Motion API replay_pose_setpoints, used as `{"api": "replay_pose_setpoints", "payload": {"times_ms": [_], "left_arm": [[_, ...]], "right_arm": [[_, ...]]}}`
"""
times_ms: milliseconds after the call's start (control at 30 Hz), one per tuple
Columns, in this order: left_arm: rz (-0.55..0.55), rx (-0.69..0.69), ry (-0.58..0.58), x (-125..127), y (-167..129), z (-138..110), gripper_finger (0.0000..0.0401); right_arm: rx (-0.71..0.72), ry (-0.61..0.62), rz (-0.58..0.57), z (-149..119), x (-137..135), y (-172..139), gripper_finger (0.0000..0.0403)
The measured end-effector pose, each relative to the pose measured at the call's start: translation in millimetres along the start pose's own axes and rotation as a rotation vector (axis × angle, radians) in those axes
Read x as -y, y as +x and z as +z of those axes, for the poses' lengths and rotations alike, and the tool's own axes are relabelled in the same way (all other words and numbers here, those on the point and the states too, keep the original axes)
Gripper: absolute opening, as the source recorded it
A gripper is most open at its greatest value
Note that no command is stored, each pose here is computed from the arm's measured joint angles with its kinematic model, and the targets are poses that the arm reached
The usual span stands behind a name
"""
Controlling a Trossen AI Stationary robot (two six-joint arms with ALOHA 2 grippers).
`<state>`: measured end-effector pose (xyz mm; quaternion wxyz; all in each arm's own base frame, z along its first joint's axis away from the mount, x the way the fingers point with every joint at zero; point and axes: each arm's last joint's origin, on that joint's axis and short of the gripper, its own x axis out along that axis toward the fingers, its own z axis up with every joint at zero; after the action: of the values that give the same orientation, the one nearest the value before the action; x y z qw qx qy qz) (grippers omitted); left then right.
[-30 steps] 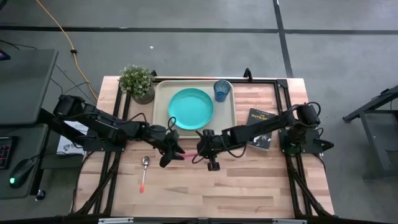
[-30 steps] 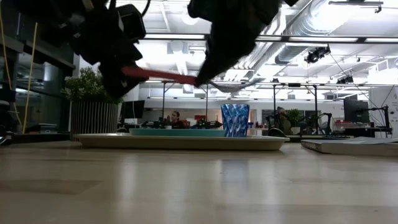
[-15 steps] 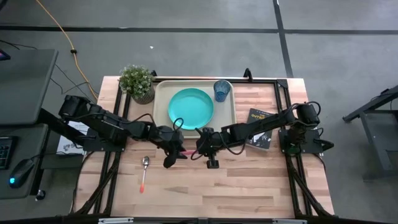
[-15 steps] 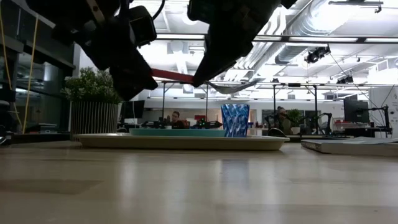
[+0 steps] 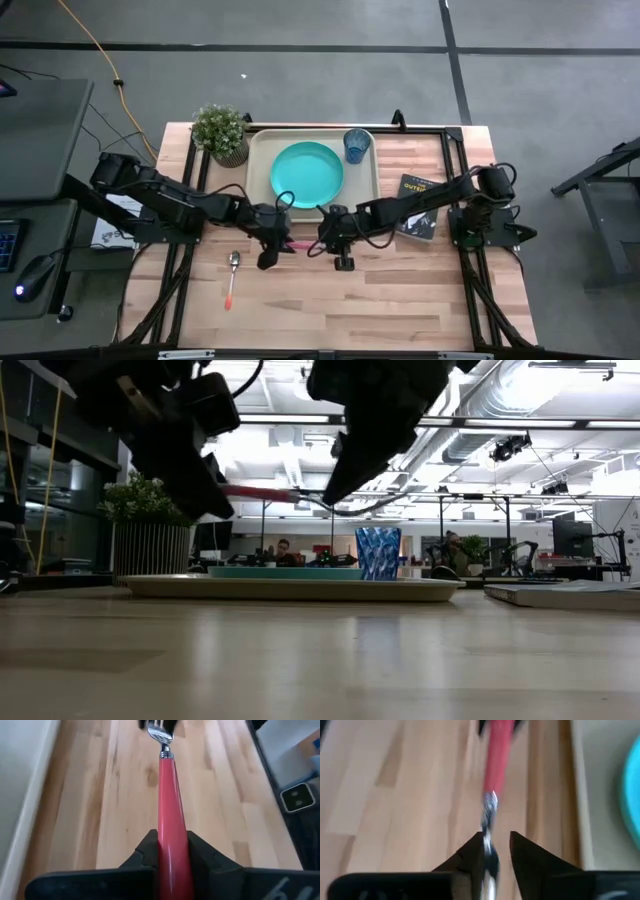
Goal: Pick and place plate/cup/fork/spoon on tray
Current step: Put the red fork on the white serving tray to the left of the blue plate
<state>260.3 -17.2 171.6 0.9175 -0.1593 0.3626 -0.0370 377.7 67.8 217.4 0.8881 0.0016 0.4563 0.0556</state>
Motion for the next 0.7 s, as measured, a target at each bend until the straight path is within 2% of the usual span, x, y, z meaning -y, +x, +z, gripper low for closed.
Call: {"api": "replay_pose_setpoints", "payload": {"times_ms": [167,333,433,567,700], "left_arm": [[0.128,-0.05,-0.038,-1.1,-9.3,-6.9,0.0028],[0.228,-0.06,-0.037,2.7,-25.7,-10.8,0.0028],[0.296,0.013,0.0,12.1,-42.9,-8.9,0.0028],[0.377,0.183,0.065,29.8,-69.6,-4.8,0.0028],[0.546,0.362,0.061,37.4,-85.9,-0.6,0.0028]], "right_arm": [[-0.007,0.028,-0.058,-0.2,2.5,-26.2,0.0147],[0.042,0.027,-0.148,-0.5,0.5,-67.7,0.0188],[0.075,0.02,-0.233,-11.2,-2.5,-86.0,0.0199],[0.128,0.06,-0.32,-39.5,-5.4,-97.3,0.0201],[0.327,0.105,-0.303,-67.7,-4.4,-84.6,0.0202]]}}
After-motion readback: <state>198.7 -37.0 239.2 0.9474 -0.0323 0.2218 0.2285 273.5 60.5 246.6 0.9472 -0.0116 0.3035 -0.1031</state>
